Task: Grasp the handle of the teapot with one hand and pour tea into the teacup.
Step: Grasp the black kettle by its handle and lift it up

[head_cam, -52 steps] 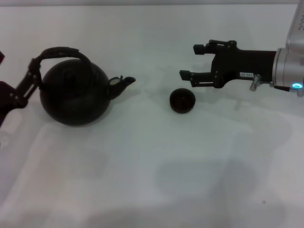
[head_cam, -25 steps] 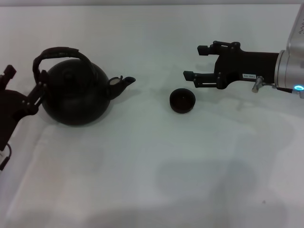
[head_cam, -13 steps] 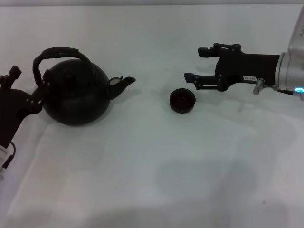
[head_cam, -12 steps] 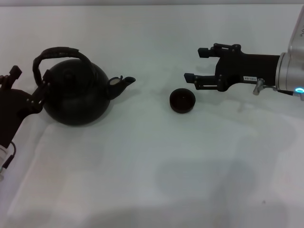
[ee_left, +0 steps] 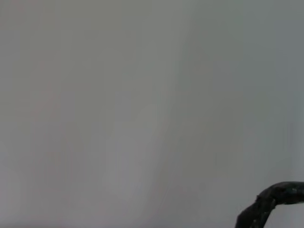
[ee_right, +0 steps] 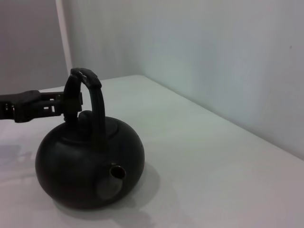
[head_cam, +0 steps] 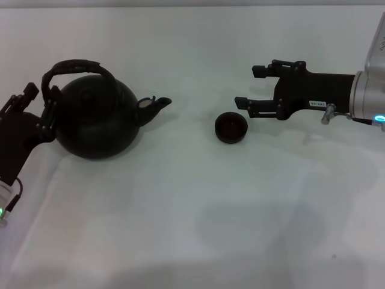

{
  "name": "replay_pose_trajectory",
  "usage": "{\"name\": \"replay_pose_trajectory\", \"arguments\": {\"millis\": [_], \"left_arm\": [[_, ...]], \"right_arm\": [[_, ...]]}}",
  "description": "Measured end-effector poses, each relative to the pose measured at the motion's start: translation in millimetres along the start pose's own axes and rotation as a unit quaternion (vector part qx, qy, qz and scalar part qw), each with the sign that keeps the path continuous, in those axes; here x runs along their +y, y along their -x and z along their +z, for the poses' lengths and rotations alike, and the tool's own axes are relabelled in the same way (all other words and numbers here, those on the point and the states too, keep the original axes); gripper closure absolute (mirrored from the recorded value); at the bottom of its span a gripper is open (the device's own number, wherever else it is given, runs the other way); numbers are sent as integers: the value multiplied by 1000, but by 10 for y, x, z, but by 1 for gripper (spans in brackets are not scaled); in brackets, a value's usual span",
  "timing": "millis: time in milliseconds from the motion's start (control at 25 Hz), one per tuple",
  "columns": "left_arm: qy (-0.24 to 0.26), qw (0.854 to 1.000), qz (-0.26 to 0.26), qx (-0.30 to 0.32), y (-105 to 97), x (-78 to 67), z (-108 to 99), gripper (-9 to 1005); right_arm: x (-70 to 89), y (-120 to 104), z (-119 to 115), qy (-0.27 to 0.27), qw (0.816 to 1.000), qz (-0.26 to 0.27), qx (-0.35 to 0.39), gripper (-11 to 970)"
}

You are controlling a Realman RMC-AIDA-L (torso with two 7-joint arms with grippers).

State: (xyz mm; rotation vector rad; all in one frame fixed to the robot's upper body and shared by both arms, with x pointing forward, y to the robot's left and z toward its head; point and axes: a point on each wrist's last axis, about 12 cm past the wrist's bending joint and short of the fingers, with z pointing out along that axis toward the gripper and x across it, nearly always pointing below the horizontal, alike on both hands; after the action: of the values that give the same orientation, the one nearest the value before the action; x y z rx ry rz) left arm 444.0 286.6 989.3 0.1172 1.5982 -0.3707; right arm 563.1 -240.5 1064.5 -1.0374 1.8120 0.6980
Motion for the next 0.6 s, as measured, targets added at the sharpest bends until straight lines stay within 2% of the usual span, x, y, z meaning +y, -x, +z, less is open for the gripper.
{"name": "replay_pose_trajectory", "arguments": {"millis": [400, 600], "left_arm": [[3, 1000, -13, 6, -3, 15, 38, 718], [1, 1000, -15, 7, 0, 18, 45, 853]], "right_arm": [[10, -34, -1, 1, 1000, 5, 4, 117], [10, -35, -1, 1, 1000, 5, 4, 118]]}}
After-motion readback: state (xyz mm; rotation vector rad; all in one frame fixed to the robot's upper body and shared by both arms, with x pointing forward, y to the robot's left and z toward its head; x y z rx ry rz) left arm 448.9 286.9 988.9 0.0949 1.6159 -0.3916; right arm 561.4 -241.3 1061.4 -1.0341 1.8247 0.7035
